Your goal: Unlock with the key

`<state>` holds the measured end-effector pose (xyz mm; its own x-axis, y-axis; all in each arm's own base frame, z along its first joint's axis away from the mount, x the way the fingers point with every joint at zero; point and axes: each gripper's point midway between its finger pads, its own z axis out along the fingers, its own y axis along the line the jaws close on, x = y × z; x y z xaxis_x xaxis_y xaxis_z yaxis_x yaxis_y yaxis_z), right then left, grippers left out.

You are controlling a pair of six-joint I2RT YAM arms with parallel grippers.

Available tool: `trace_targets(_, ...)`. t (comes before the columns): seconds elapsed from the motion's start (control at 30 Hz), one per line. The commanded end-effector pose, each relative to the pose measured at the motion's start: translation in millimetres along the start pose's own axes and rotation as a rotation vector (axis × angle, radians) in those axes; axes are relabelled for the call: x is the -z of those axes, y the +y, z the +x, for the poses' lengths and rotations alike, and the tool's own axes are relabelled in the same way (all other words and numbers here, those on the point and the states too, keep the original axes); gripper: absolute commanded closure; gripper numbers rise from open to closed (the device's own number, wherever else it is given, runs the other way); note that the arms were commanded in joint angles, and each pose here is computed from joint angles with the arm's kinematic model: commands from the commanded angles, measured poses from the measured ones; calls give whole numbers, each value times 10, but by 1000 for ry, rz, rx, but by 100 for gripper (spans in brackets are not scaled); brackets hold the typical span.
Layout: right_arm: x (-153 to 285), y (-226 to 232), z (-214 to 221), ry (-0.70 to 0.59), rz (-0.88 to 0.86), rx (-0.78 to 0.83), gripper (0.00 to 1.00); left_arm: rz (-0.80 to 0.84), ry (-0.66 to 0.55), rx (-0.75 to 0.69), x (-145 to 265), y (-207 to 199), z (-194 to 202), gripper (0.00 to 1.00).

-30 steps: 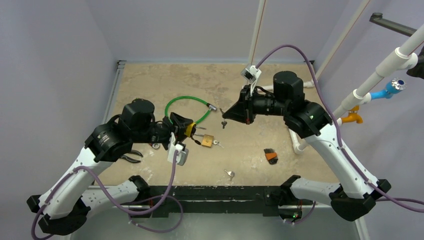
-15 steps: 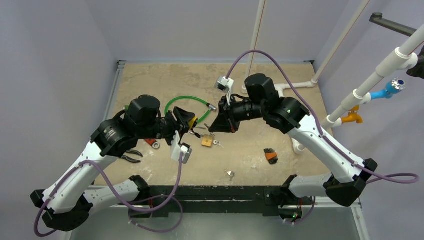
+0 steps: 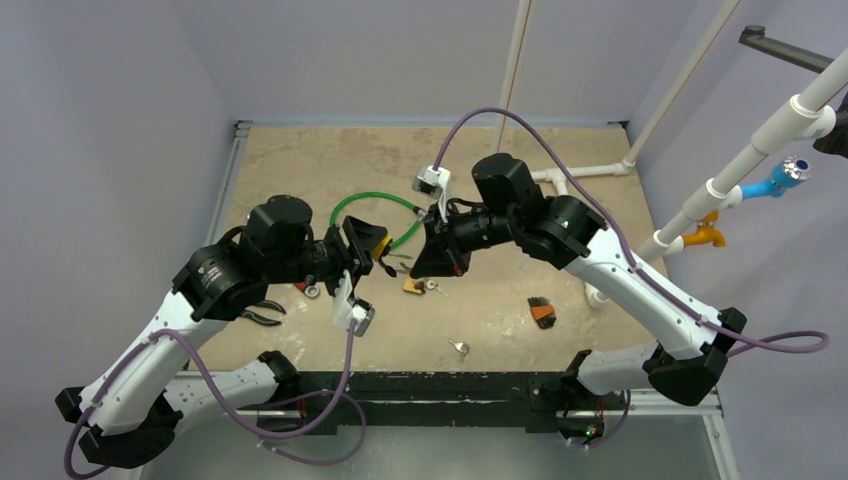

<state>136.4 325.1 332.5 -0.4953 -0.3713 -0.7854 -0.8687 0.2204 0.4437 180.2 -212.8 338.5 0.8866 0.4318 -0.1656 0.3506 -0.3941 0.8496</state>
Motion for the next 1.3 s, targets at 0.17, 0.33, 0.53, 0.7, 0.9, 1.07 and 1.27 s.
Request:
trace_targets(0.17,-34,13,-151,-13,23,40,100,-46,-43,-130,90,126,-146,100)
trace_targets(0.33,-85,-49,-192,-12,42,30,100,-25,-51,-160,81,44,-184,100)
trace_targets(0.53,-168,-52,-206,3,21,23,100,-24,-45,-167,52,22,-170,100)
trace_targets(0.7,-169,-34,-178,8,20,27,100,-31,-30,-167,41,21,-139,100)
trace_targets(0.9,-161,-20,-118,14,12,19,100,-49,-30,-160,54,55,-144,100)
trace_targets(1.07,-136,7,-92,14,11,24,100,-144,-93,-112,164,312,-298,100)
trace_targets(1.27,93,-35,-54,-31,102,58,100,-332,-190,-237,320,406,-559,100)
